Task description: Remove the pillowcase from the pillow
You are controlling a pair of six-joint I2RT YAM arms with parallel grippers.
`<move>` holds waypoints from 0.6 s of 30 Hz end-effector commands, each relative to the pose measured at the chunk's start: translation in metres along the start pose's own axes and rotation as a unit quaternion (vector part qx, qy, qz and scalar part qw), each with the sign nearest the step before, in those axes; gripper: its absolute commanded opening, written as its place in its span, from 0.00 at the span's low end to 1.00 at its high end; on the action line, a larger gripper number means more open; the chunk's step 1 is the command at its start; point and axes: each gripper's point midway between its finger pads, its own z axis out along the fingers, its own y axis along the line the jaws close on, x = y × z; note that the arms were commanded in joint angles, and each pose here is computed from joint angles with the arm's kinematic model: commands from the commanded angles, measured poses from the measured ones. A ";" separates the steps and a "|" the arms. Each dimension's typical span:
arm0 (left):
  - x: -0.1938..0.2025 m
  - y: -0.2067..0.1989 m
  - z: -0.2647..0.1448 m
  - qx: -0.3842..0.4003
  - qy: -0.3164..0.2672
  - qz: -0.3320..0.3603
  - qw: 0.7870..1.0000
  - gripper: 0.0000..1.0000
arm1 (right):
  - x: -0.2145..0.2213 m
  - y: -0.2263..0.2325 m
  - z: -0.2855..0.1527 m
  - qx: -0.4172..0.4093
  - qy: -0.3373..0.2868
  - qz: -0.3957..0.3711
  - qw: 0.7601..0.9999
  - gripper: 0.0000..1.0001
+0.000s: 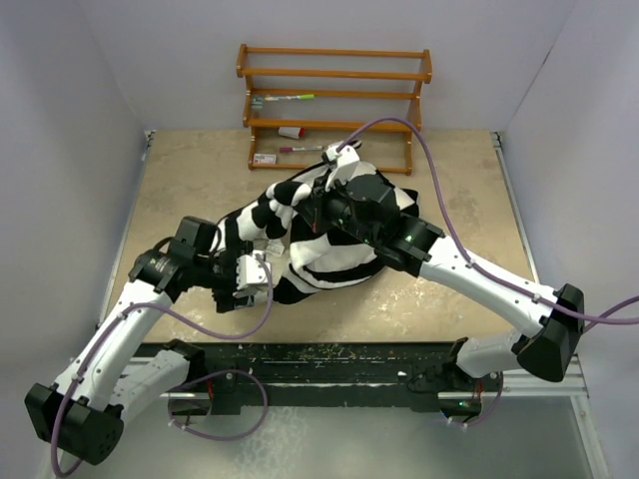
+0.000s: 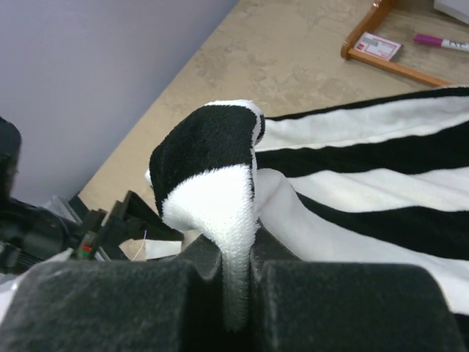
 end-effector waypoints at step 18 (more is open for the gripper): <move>-0.040 0.041 -0.026 -0.046 -0.015 0.216 0.975 0.88 | -0.078 0.041 -0.038 -0.086 -0.086 0.048 0.991 0.00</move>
